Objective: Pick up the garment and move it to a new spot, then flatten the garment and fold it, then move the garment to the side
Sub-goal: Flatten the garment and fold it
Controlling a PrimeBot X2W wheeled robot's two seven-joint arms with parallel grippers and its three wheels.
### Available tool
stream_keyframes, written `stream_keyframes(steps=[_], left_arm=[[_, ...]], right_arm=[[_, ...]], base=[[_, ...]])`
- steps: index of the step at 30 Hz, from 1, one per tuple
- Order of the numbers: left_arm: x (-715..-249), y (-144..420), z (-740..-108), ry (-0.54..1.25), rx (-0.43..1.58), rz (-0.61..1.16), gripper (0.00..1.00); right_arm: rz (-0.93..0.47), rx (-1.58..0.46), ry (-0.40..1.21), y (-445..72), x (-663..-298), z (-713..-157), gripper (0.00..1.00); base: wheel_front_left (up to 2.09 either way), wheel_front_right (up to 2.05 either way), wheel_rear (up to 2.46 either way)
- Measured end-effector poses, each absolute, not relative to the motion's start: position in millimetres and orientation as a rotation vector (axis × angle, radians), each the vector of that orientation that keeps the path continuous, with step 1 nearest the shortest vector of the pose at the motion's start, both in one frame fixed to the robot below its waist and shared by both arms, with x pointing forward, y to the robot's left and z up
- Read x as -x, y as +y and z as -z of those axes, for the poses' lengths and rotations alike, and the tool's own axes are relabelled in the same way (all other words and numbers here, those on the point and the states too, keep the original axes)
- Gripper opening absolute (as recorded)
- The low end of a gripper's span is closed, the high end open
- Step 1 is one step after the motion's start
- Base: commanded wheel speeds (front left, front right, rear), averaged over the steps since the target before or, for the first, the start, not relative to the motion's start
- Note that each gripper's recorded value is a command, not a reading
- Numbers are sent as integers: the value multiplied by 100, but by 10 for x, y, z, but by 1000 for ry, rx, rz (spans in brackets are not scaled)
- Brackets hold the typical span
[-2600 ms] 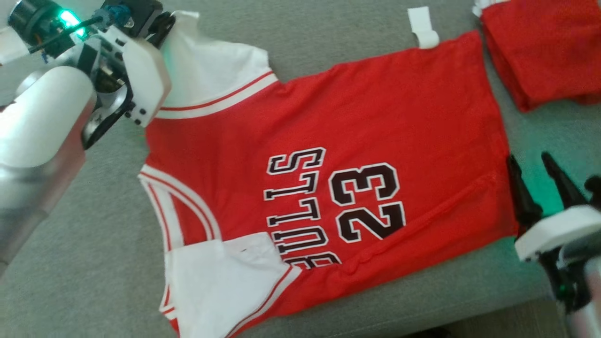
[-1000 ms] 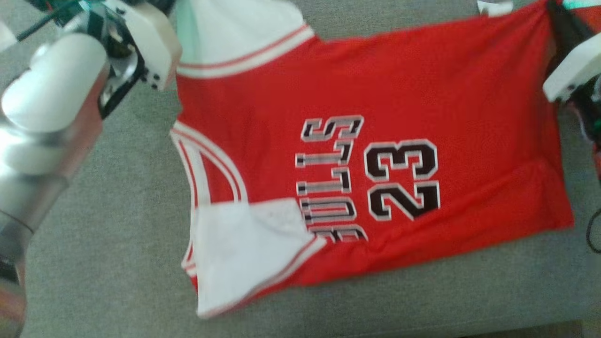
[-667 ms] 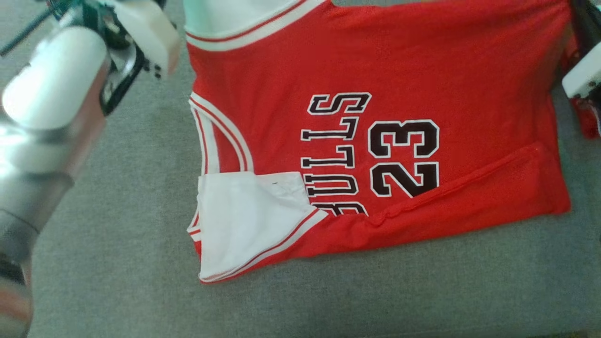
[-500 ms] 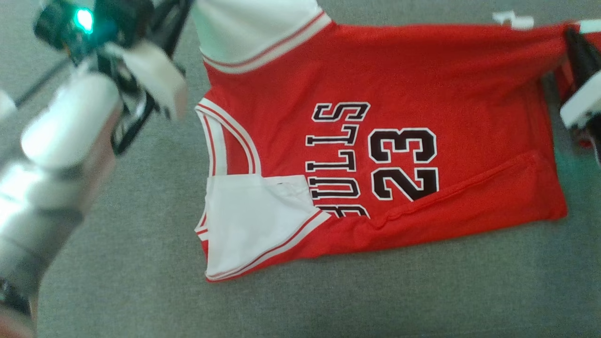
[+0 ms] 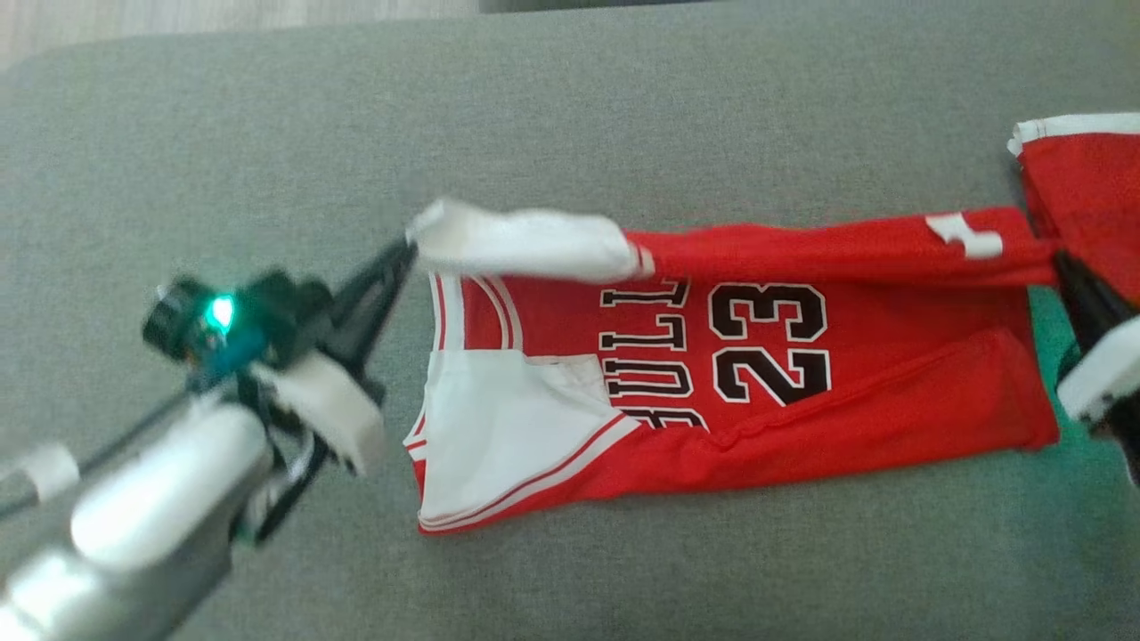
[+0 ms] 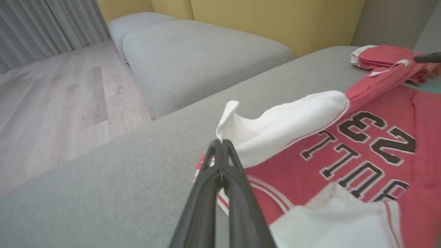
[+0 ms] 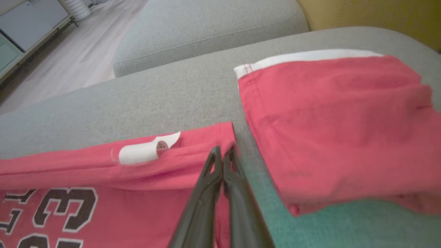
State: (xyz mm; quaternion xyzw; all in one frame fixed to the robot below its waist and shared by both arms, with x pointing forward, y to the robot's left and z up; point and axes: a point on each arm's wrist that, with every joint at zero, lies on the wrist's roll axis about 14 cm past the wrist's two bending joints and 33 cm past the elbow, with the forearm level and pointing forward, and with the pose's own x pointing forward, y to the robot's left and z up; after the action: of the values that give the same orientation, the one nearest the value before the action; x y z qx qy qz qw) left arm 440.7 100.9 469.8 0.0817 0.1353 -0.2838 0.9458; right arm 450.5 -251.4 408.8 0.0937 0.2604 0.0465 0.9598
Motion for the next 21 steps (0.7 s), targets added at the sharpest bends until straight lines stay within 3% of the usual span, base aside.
stream_keyframes(steps=[9, 13, 14, 15, 17, 21], left_arm=[[-3617, 911, -4295, 434, -73, 587, 0], [-3506, 886, -4170, 469, -48, 570, 0], [-3525, 876, -4165, 460, -42, 559, 0], [-3546, 869, -4154, 453, -37, 547, 4], [-3591, 853, -4153, 427, -11, 516, 100], [-3605, 860, -4160, 388, 19, 455, 100]], right_arm=[[-61, -209, 595, -2535, -4056, -3829, 0], [-50, -210, 643, -2492, -3922, -3676, 0], [-48, -211, 644, -2480, -3917, -3664, 38], [-43, -211, 641, -2480, -3917, -3663, 100], [-22, -217, 616, -2499, -3933, -3694, 100], [2, -212, 571, -2531, -3901, -3763, 100]], base=[[0, 0, 0], [0, 0, 0], [0, 0, 0], [0, 0, 0], [0, 0, 0], [0, 0, 0]])
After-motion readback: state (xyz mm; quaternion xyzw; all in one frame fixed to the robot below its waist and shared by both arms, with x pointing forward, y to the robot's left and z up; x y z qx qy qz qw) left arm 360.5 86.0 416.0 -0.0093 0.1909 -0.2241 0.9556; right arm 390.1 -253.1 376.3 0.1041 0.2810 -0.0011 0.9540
